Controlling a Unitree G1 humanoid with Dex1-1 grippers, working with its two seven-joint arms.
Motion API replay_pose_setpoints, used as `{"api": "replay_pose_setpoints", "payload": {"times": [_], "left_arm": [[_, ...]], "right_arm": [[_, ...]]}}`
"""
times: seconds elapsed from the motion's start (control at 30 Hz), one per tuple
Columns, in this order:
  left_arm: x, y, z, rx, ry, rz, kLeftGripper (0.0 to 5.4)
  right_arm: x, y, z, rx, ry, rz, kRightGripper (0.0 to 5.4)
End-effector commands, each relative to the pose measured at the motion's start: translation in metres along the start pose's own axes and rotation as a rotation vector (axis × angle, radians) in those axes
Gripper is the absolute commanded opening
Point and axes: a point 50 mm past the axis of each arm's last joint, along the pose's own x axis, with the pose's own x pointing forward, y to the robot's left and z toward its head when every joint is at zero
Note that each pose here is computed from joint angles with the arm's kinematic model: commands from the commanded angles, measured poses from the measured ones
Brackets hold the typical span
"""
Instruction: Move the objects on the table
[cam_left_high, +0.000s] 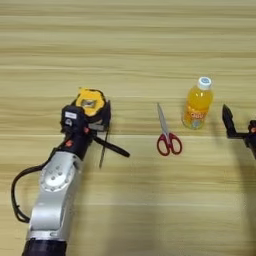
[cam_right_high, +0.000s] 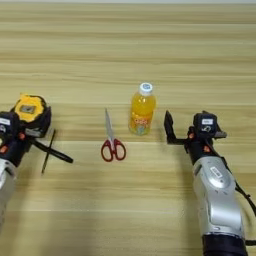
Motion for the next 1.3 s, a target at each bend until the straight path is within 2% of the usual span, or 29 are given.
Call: {"api": "replay_pose_setpoints", "payload": {"times": [0.03, 0.2, 0.27, 0.4, 0.47, 0.53, 0.63, 0.83, 1.0, 1.17, 1.3], "left_arm": [[0.006, 0.018, 0.003, 0.037, 0.004, 0.080, 4.06], [0.004, 0.032, -0.005, 0.128, 0.061, 0.167, 4.06], [0.004, 0.034, -0.008, 0.151, 0.081, 0.184, 4.06], [0.003, 0.031, -0.022, 0.148, 0.156, 0.170, 4.06], [0.002, 0.030, -0.031, 0.149, 0.214, 0.153, 4.06], [0.000, 0.029, -0.043, 0.167, 0.292, 0.139, 4.06], [-0.002, 0.027, -0.052, 0.168, 0.348, 0.117, 4.06], [-0.004, 0.023, -0.062, 0.163, 0.414, 0.083, 4.06], [-0.003, 0.025, -0.067, 0.157, 0.441, 0.096, 4.06], [-0.003, 0.028, -0.069, 0.183, 0.446, 0.111, 4.06], [-0.002, 0.041, -0.067, 0.205, 0.440, 0.179, 4.06]], "right_arm": [[0.001, -0.002, 0.002, -0.003, -0.001, -0.005, 5.40], [0.000, -0.002, 0.002, -0.004, -0.001, -0.006, 5.40], [0.000, -0.002, 0.002, -0.003, -0.001, -0.006, 5.40], [0.001, -0.002, 0.002, -0.003, -0.001, -0.006, 5.40], [0.001, -0.002, 0.002, -0.003, -0.001, -0.006, 5.40], [0.001, -0.002, 0.002, -0.002, -0.001, -0.006, 5.40], [0.001, -0.002, 0.002, -0.002, -0.002, -0.005, 5.40], [0.002, -0.001, 0.002, 0.000, -0.003, -0.004, 5.40], [0.003, 0.000, 0.002, 0.000, -0.003, -0.004, 5.40], [0.003, 0.000, 0.002, 0.001, -0.003, -0.002, 5.40], [0.003, 0.001, 0.002, 0.002, -0.002, -0.001, 5.40]]}}
